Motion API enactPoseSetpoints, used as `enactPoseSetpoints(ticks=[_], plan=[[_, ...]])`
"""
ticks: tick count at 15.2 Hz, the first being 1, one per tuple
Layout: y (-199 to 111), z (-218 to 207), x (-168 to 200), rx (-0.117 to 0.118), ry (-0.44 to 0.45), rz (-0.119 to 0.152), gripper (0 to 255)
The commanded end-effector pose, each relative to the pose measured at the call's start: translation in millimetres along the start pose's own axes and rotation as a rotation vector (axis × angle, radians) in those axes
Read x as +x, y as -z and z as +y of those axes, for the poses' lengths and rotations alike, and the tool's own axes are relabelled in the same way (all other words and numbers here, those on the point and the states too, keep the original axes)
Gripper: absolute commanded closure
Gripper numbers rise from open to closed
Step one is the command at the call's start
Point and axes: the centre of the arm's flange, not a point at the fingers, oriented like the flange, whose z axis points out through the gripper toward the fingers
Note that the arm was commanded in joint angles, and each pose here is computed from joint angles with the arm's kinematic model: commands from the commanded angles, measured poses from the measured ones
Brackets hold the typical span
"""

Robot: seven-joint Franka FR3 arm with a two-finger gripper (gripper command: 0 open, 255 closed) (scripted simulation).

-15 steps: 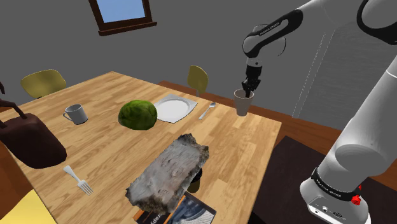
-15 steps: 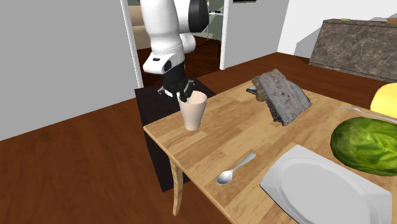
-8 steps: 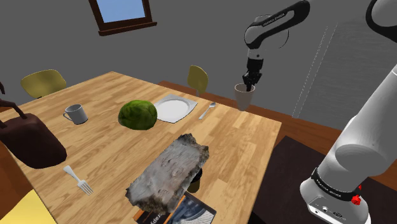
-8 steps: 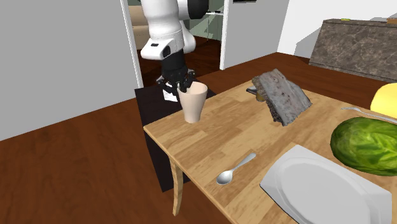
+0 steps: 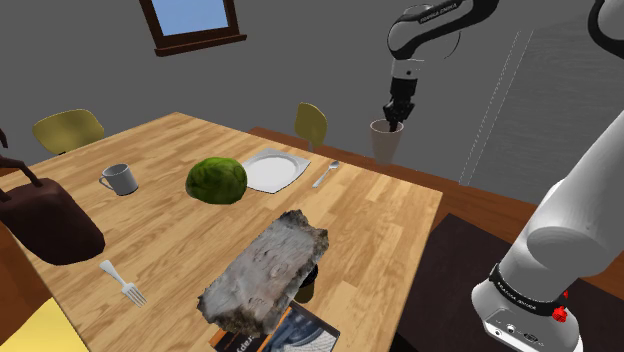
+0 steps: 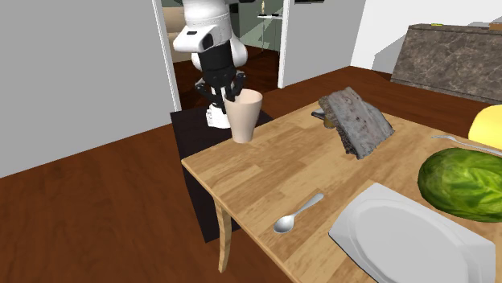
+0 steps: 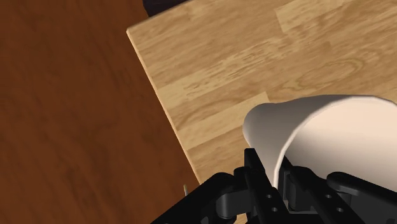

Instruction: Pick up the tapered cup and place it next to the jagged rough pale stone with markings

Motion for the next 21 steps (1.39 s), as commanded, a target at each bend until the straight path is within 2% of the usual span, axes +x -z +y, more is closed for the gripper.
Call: enactPoseSetpoints(ticks=[1,17,21], plan=[[10.7,-1.4,-0.4,0.000,0.000,0.000,255],[89.1,-13.0,-6.3,0.000,0.000,0.000,255],[80.7,-62.3,-23.2,0.000,0.000,0.000,255]])
